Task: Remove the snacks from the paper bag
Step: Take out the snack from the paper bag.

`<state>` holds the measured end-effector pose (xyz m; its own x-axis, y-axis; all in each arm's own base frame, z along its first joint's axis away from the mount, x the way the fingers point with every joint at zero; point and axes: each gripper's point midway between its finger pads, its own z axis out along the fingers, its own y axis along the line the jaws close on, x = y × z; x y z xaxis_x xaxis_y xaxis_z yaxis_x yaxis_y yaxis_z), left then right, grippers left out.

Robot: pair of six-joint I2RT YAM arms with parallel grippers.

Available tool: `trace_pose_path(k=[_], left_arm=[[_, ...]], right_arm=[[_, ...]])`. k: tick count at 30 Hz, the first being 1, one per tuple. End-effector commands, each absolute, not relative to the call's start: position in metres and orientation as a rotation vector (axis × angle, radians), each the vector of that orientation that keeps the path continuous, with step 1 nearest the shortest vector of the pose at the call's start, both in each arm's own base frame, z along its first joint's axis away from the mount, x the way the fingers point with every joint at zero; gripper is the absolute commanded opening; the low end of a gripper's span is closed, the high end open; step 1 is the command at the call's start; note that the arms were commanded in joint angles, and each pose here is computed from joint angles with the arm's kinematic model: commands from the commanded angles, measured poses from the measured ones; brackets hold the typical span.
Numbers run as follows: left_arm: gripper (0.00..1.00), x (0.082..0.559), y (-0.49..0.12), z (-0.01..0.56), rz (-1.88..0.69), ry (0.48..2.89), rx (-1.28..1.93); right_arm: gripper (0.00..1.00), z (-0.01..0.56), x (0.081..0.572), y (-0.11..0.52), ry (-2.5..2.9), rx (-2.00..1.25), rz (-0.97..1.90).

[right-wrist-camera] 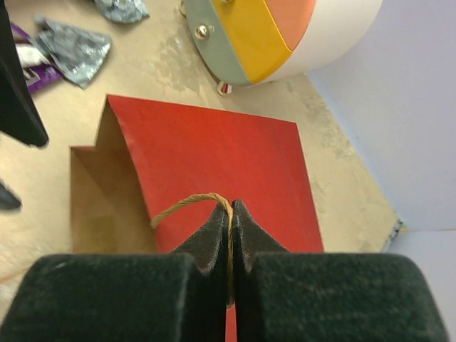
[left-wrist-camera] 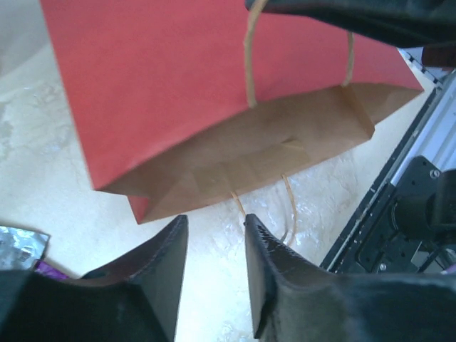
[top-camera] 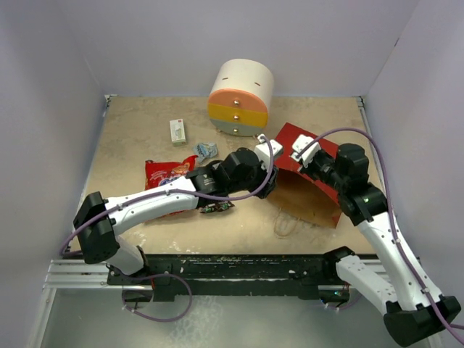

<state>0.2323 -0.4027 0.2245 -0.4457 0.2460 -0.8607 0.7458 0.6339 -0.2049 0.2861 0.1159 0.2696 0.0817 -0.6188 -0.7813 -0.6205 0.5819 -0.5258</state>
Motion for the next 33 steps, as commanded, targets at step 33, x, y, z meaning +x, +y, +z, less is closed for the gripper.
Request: trace_pose_path(k=[33], left_arm=[[0.8,0.34,-0.55,0.083,-0.388,1.629,0.791]], right_arm=[[0.0,0.339,0.279,0.129,1.574,-0.856,0.176]])
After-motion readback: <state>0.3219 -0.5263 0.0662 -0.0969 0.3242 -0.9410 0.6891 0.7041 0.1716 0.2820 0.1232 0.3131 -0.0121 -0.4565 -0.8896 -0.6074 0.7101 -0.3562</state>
